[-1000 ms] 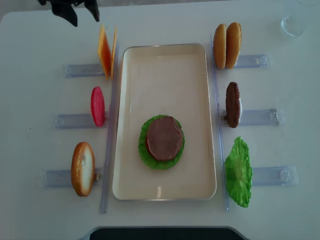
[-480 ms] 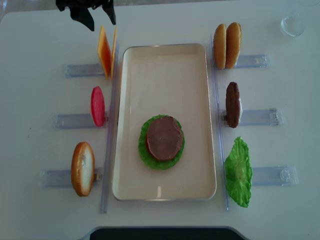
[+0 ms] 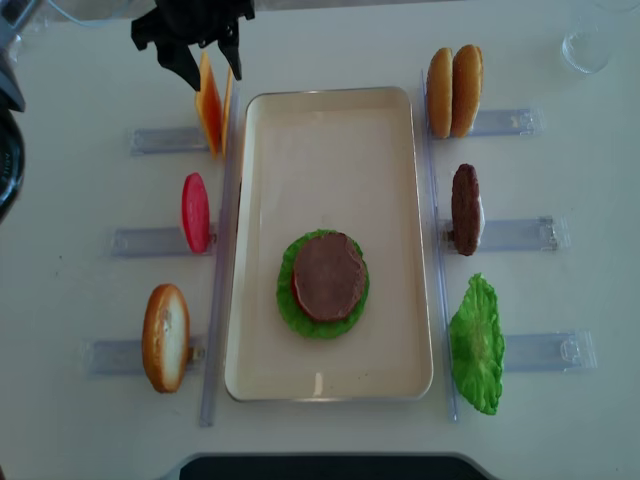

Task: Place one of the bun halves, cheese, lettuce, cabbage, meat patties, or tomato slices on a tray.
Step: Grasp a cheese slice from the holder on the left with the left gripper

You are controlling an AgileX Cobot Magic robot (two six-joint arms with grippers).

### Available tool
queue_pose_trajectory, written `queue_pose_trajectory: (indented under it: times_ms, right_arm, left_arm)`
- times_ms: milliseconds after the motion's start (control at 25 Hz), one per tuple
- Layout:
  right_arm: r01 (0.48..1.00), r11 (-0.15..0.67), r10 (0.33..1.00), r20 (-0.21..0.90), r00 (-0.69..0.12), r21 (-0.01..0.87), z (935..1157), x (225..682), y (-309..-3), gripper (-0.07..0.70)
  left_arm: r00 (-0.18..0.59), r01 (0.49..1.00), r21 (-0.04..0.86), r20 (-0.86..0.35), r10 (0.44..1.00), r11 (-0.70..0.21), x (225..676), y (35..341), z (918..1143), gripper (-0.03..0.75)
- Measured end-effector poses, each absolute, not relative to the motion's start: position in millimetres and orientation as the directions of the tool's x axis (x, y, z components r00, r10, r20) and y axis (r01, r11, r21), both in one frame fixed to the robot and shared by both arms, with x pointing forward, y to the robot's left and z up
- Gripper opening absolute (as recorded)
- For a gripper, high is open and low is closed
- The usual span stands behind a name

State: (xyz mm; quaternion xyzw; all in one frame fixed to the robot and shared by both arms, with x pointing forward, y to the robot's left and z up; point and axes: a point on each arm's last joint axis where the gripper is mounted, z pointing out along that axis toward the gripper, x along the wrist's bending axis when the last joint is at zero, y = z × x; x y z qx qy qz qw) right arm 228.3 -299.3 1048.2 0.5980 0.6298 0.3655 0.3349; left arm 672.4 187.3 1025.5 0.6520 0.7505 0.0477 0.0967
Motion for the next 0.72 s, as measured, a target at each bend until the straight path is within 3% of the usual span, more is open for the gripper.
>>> queue_pose_trajectory:
  times_ms: [320,720]
  right_arm:
    - [0.507,0.018,0.998,0.015,-0.061,0.862,1048,228,-299,0.518]
    - [0.506,0.018,0.998,0.015,-0.061,0.862,1048,228,-299,0.518]
  left_arm:
    - [-0.137,0.976,0.158,-0.084,0.987,0.149,677,185,1007,0.485]
    - [-0.134,0.976,0.164,-0.069,0.989,0.143,678,186,1007,0.482]
